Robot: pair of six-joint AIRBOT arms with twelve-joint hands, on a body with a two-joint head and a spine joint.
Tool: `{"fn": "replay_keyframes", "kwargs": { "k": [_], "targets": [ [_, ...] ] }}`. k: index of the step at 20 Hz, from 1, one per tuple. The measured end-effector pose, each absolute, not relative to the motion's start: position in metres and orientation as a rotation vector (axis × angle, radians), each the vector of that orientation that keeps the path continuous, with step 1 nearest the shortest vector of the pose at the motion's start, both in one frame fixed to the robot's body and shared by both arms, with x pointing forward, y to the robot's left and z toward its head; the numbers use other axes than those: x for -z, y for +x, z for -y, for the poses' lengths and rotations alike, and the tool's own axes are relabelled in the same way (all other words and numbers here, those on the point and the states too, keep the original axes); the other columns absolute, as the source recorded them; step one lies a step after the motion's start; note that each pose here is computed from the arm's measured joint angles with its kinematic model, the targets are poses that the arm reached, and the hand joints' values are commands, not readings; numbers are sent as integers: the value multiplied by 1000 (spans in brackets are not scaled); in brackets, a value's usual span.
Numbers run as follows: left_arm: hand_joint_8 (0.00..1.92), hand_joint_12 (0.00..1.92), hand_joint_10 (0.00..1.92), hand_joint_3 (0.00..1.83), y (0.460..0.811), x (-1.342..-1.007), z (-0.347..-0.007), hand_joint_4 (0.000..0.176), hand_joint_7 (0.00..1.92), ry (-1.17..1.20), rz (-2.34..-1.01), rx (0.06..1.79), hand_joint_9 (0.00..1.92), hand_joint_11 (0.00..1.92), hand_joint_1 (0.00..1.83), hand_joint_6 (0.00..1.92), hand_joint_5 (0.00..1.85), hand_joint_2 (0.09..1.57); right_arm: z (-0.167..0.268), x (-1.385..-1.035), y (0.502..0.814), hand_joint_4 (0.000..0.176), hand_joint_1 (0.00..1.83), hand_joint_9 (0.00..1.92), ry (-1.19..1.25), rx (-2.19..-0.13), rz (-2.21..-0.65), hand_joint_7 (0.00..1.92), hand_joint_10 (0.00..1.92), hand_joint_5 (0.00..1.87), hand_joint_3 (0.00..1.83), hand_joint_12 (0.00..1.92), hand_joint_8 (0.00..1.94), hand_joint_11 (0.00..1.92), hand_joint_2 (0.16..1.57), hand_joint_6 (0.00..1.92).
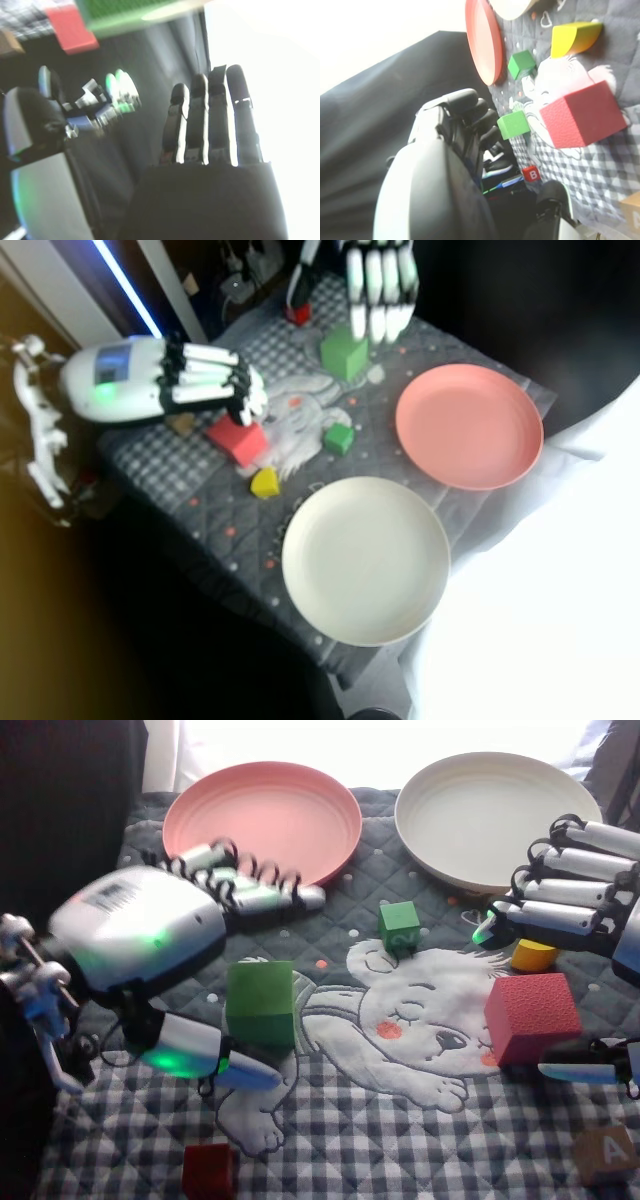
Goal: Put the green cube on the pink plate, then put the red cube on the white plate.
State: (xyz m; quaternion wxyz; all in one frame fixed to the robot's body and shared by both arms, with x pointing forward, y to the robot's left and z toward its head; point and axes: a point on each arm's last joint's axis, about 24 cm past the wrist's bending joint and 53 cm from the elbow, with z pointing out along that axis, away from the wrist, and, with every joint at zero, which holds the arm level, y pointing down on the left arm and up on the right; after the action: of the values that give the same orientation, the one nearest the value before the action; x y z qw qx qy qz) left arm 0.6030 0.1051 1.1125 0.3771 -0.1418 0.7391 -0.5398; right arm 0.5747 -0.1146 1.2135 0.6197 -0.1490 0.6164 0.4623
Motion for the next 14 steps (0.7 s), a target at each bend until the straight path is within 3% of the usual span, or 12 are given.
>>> {"fn": "replay_keyframes", "kwargs": {
  "k": [3,6,9,11,12,13,14],
  "targets": [
    [6,1501,518,12,608,-1096,-103,0,497,-379,-1939,1347,363,78,763,8,421,882,114,-1213,574,0,743,166,-343,-1064,-1418,434,986,367,113,1630,488,0,927,701],
    [14,1544,647,8,611,-1088,-102,0,551,-387,-1961,1332,351,92,778,11,461,915,114,-1213,574,0,804,139,-344,-1066,-1417,391,1016,322,108,1589,540,0,960,758],
    [48,1504,779,20,614,-1081,-100,0,665,-393,-1978,1323,423,195,890,39,582,1024,114,-1213,574,0,795,163,-342,-1067,-1418,382,1075,328,87,1630,659,0,969,806],
    [101,1443,754,10,618,-1080,-101,0,870,-407,-1974,1320,671,458,1140,85,801,1100,113,-1213,574,0,810,172,-342,-1067,-1418,369,1124,319,80,1675,746,0,972,852],
    [903,1415,803,20,621,-1080,-102,0,922,-417,-1969,1321,811,628,1186,990,801,1149,113,-1213,574,0,813,163,-342,-1067,-1418,358,1119,316,80,1678,745,0,975,852],
    [1213,1485,1327,7,622,-1080,-102,0,815,-425,-1964,1324,824,710,1317,1212,686,1198,113,-1213,574,0,810,150,-342,-1067,-1418,348,1103,306,81,1656,737,0,980,851],
    [1329,1541,1482,5,623,-1080,-103,0,763,-431,-1960,1326,803,730,1339,1302,623,1226,113,-1213,574,0,804,135,-342,-1068,-1418,338,1091,310,78,1649,729,0,974,856]
  ]
}}
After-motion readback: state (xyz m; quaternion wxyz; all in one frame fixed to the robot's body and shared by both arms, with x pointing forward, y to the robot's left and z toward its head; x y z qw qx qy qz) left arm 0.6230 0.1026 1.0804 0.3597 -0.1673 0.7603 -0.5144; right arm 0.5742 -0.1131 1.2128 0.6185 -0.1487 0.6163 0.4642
